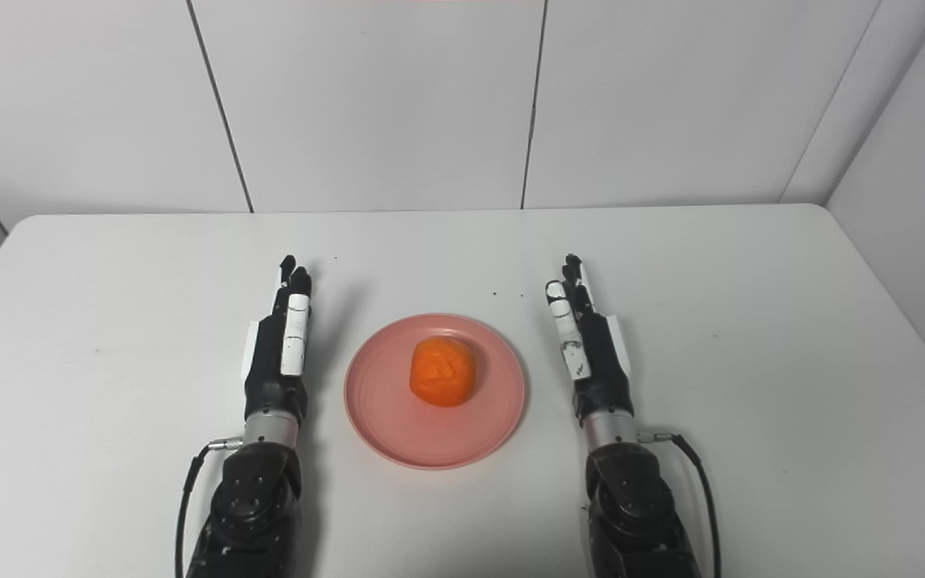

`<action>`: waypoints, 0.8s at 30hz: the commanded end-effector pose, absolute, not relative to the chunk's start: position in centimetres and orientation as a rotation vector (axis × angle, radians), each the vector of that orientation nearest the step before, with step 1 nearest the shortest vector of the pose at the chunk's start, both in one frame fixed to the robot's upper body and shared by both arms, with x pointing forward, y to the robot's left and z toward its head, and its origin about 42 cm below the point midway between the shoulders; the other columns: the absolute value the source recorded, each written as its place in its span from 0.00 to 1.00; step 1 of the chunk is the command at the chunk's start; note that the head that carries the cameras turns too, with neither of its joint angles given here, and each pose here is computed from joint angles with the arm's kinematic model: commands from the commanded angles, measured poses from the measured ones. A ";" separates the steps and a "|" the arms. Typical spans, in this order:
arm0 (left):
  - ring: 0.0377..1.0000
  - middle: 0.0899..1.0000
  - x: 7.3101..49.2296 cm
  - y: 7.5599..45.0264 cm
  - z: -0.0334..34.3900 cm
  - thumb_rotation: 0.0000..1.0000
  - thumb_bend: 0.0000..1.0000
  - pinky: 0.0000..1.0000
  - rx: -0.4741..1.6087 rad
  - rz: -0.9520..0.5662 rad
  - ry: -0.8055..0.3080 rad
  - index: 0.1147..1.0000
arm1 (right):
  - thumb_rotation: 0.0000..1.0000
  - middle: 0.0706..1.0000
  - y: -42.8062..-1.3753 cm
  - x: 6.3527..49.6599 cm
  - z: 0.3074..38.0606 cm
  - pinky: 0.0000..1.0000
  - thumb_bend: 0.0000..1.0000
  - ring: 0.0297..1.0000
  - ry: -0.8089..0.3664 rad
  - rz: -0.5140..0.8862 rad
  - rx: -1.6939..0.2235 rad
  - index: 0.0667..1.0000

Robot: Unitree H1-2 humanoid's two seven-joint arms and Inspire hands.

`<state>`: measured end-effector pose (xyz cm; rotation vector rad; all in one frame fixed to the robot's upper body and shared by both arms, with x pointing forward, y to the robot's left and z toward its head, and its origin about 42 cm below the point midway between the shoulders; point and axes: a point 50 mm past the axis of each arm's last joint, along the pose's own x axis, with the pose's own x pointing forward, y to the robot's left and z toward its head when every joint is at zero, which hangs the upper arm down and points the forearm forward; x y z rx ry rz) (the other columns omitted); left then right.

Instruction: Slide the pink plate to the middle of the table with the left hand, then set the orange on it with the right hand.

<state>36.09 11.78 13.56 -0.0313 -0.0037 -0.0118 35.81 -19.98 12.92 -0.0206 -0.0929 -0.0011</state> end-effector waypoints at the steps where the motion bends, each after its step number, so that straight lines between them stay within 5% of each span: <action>1: 1.00 1.00 36.4 10.8 14.0 1.00 0.95 1.00 -0.038 -0.073 0.023 1.00 | 1.00 1.00 -19.3 35.7 12.8 1.00 0.89 1.00 -0.109 0.023 -0.012 1.00; 24: 1.00 1.00 36.0 10.9 13.4 1.00 0.93 1.00 -0.029 -0.078 0.034 1.00 | 1.00 1.00 -18.5 35.7 13.0 1.00 0.86 1.00 -0.108 0.018 0.025 1.00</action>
